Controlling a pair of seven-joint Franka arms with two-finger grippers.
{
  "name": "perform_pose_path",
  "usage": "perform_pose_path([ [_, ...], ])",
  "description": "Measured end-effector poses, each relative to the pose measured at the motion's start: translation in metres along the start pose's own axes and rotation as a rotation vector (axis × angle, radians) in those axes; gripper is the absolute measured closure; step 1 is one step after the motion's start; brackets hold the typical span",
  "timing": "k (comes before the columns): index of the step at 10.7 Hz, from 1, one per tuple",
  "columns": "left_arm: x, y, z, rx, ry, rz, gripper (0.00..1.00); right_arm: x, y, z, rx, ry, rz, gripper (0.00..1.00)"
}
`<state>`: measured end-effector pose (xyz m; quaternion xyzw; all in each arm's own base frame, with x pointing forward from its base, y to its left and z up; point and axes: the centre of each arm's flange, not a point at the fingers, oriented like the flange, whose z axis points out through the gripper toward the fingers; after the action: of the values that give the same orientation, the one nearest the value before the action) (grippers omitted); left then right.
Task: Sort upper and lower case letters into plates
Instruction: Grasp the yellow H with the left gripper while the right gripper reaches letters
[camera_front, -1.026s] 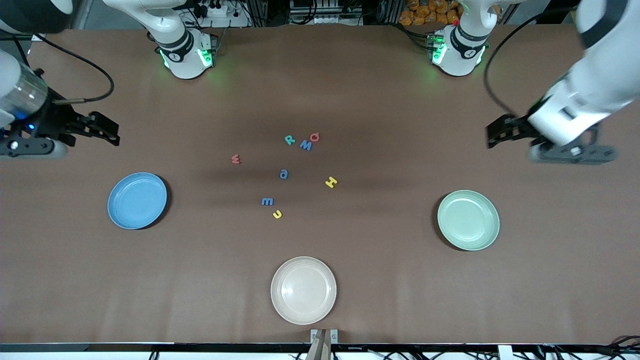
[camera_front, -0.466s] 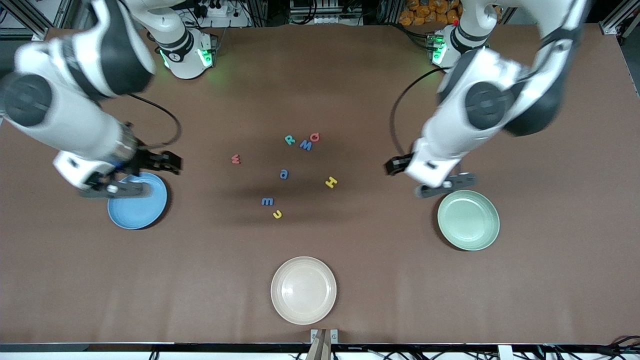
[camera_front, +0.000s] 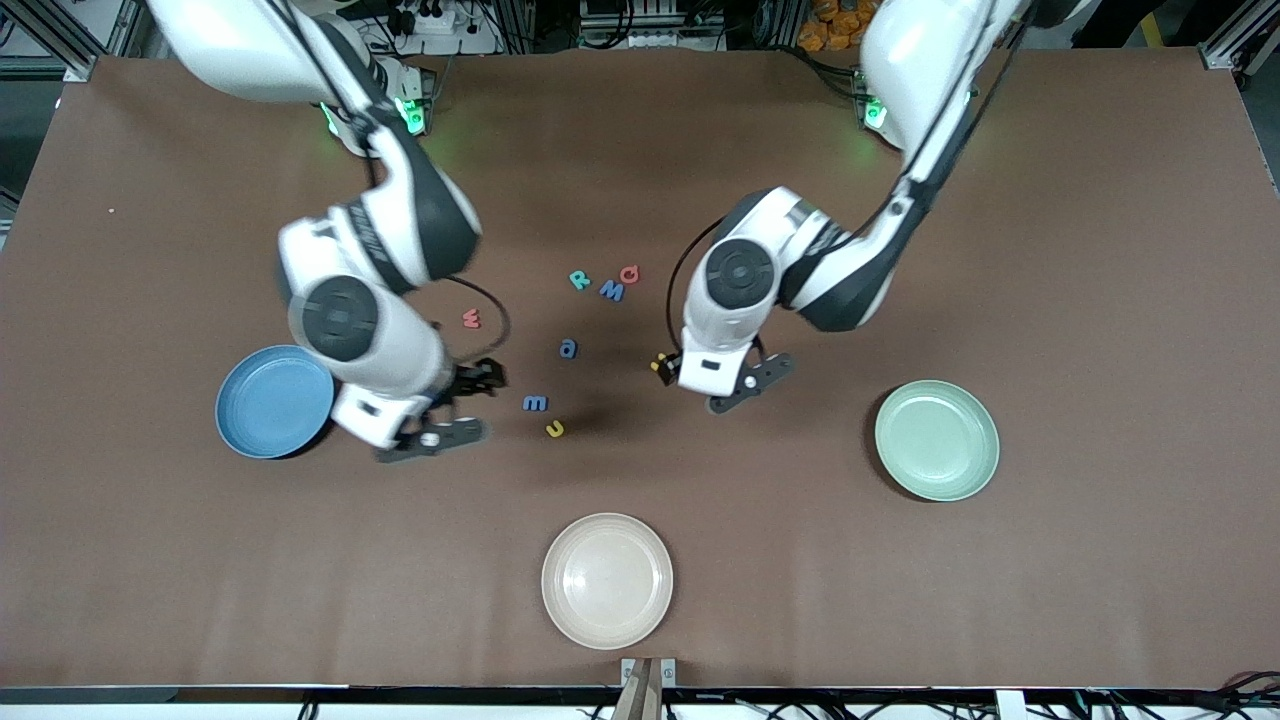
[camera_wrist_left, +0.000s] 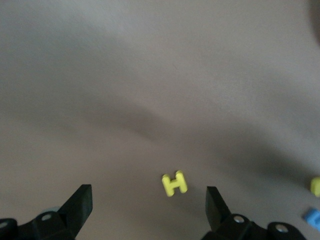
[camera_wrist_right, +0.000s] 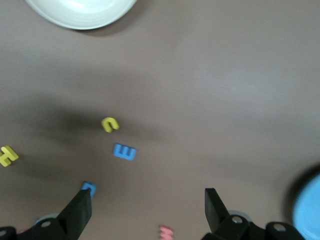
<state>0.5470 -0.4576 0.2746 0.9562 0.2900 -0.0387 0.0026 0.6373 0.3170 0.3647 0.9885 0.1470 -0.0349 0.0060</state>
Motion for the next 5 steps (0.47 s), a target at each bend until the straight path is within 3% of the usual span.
perform_pose_path([
  [2, -0.014, 0.014, 0.048, -0.009, 0.019, -0.042, 0.01, 0.006, -0.048, 0.043, -0.04, 0.031, -0.086, 0.0],
  [5, -0.037, 0.02, 0.096, 0.008, 0.027, -0.064, 0.04, 0.008, -0.046, 0.079, -0.091, 0.007, -0.109, 0.0],
])
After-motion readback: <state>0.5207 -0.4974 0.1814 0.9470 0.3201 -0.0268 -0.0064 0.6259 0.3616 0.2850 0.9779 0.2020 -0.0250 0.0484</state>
